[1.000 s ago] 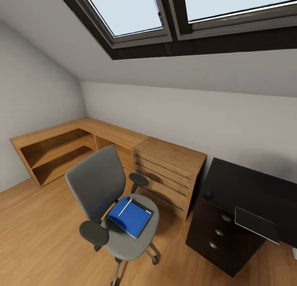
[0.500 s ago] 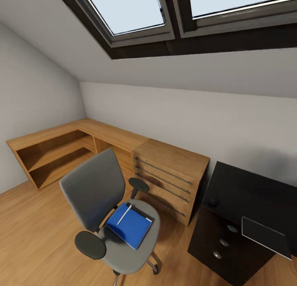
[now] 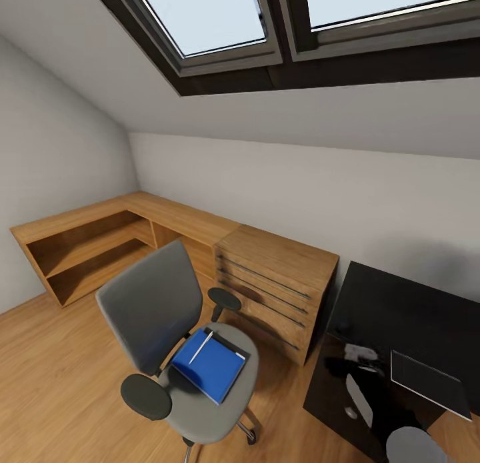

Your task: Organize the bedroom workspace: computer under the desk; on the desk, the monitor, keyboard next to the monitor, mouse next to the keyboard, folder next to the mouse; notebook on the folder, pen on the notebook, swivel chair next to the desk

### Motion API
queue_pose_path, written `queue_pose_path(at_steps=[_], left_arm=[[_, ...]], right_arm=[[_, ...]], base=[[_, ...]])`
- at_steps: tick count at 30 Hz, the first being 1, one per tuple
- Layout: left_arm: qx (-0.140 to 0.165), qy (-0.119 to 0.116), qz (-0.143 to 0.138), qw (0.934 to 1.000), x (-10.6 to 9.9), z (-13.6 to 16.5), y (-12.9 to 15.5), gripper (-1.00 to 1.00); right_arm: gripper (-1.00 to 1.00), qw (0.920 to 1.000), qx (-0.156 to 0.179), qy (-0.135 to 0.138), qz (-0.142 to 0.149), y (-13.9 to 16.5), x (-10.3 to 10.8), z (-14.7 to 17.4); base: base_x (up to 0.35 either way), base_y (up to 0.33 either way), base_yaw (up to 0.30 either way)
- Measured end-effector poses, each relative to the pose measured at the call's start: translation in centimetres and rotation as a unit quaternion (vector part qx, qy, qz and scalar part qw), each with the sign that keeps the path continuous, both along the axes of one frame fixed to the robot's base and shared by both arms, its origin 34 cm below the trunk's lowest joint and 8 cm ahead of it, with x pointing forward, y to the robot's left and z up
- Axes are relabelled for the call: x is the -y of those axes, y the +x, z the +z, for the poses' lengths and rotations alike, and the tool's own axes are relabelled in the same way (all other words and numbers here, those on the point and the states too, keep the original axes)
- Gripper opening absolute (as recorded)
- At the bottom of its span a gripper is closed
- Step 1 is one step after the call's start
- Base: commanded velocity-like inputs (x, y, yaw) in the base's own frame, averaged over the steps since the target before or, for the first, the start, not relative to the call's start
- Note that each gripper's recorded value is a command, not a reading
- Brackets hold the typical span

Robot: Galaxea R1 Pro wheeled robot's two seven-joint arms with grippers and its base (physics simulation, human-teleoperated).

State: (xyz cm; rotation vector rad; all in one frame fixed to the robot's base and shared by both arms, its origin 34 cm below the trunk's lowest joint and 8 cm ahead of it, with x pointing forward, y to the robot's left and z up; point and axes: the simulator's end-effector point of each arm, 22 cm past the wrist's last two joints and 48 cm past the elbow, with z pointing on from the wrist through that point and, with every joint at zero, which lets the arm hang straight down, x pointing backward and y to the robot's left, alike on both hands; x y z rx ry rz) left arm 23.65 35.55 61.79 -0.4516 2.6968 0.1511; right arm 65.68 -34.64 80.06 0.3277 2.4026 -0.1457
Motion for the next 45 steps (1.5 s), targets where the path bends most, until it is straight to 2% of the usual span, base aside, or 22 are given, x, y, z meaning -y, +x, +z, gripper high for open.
queue_pose_path(at_steps=[3,5,7,9,10,12,15,22,26,28,32,39,45], left_arm=[[-0.015,0.009,-0.002,0.9998,-1.3,0.1,-2.5,1.00],[-0.021,0.014,-0.004,0.9997,-2.1,0.2,-3.7,1.00],[-0.029,0.027,-0.007,0.9992,-3.7,0.5,-5.7,1.00],[-0.033,0.034,-0.009,0.9988,-4.7,0.8,-6.6,1.00],[-0.034,0.039,-0.009,0.9986,-5.3,0.9,-7.0,1.00],[-0.036,0.043,-0.010,0.9984,-5.7,1.0,-7.4,1.00],[-0.038,0.045,-0.009,0.9982,-5.9,1.1,-7.5,1.00],[-0.040,0.049,-0.009,0.9980,-6.4,1.1,-7.7,1.00],[-0.041,0.057,-0.010,0.9974,-7.7,1.4,-7.8,1.00],[-0.042,0.059,-0.010,0.9973,-7.9,1.5,-7.8,1.00],[-0.042,0.060,-0.010,0.9973,-8.1,1.5,-7.9,1.00],[-0.042,0.061,-0.010,0.9972,-8.2,1.6,-7.9,1.00],[-0.041,0.063,-0.010,0.9971,-8.4,1.6,-7.8,1.00]], right_arm=[[1.00,0.9999,0.009,-0.005,-0.011,5.0,1.7,3.9],[1.00,0.9998,0.016,-0.005,-0.014,7.1,2.0,5.7],[1.00,0.9991,0.036,-0.008,-0.021,10.3,2.7,9.2],[1.00,0.9983,0.044,-0.016,-0.035,11.4,3.5,10.8],[1.00,0.9972,0.046,-0.030,-0.051,11.7,4.4,11.6],[1.00,0.9958,0.046,-0.042,-0.067,11.7,5.3,12.2],[1.00,0.9952,0.045,-0.046,-0.074,11.7,5.6,12.4],[1.00,0.9946,0.038,-0.052,-0.081,11.3,7.0,12.4],[1.00,0.9951,0.019,-0.052,-0.082,10.6,7.5,11.7],[1.00,0.9951,0.002,-0.051,-0.085,9.7,7.9,10.6],[1.00,0.9947,-0.009,-0.050,-0.090,9.0,8.4,9.8],[1.00,0.9946,-0.010,-0.043,-0.094,8.8,8.5,9.6],[1.00,0.9942,-0.007,-0.024,-0.105,8.8,8.5,9.5]], base=[[0.000,0.000,0.000],[0.000,0.000,0.000],[0.000,0.000,0.000],[0.000,0.000,0.000],[0.030,0.000,0.000],[0.112,0.000,0.000],[0.214,0.000,0.000],[0.234,0.000,0.000],[0.048,0.000,0.000],[0.014,0.000,0.000],[0.105,0.000,0.000],[0.192,0.000,0.000],[0.028,0.000,0.000]])
